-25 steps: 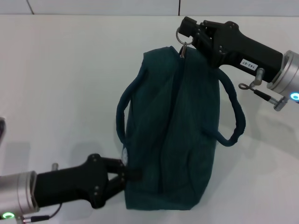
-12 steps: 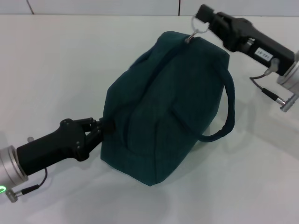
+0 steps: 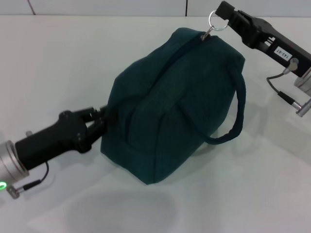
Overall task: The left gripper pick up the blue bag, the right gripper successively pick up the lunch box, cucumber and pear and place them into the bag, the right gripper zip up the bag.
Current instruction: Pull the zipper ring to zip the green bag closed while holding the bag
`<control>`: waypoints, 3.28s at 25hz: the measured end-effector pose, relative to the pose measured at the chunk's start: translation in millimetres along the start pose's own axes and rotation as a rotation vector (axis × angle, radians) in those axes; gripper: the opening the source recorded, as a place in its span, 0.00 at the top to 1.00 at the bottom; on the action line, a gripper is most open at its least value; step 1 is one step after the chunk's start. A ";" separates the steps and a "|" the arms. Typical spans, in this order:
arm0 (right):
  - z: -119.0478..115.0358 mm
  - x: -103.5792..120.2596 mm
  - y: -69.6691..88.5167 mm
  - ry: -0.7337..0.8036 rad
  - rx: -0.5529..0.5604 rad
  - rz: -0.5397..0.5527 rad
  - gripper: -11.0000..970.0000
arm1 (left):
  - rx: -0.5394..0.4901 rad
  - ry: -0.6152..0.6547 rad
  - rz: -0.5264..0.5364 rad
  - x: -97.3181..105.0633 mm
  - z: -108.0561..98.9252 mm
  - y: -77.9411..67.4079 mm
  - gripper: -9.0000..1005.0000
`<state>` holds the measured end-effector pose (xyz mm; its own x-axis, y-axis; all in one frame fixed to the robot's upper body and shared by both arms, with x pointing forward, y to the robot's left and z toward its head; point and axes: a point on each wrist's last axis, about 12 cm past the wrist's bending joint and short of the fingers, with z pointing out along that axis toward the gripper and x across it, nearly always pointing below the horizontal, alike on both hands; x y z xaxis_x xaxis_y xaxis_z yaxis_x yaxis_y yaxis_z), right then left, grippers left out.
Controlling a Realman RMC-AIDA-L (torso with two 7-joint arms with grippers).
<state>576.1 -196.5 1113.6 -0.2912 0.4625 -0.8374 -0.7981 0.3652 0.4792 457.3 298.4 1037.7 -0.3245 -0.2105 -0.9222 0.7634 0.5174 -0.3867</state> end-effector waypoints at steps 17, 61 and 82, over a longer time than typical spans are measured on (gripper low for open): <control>4.8 -2.5 -0.6 -0.009 0.000 0.049 0.91 | 0.088 0.053 0.071 -134.9 18.7 19.5 0.33; 3.3 -1.4 -1.2 -0.016 0.011 0.082 0.90 | -0.064 0.638 0.307 -186.3 165.6 -61.5 0.20; 4.2 -1.6 -2.0 -0.014 0.017 0.085 0.89 | -0.065 0.666 0.348 -186.1 168.3 -62.8 0.82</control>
<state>580.4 -194.6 1115.1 -0.3498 0.5033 -0.7901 -0.7621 0.3376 0.5525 563.7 165.5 1232.4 -0.3553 0.5095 -0.7837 0.8558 0.5145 -0.0536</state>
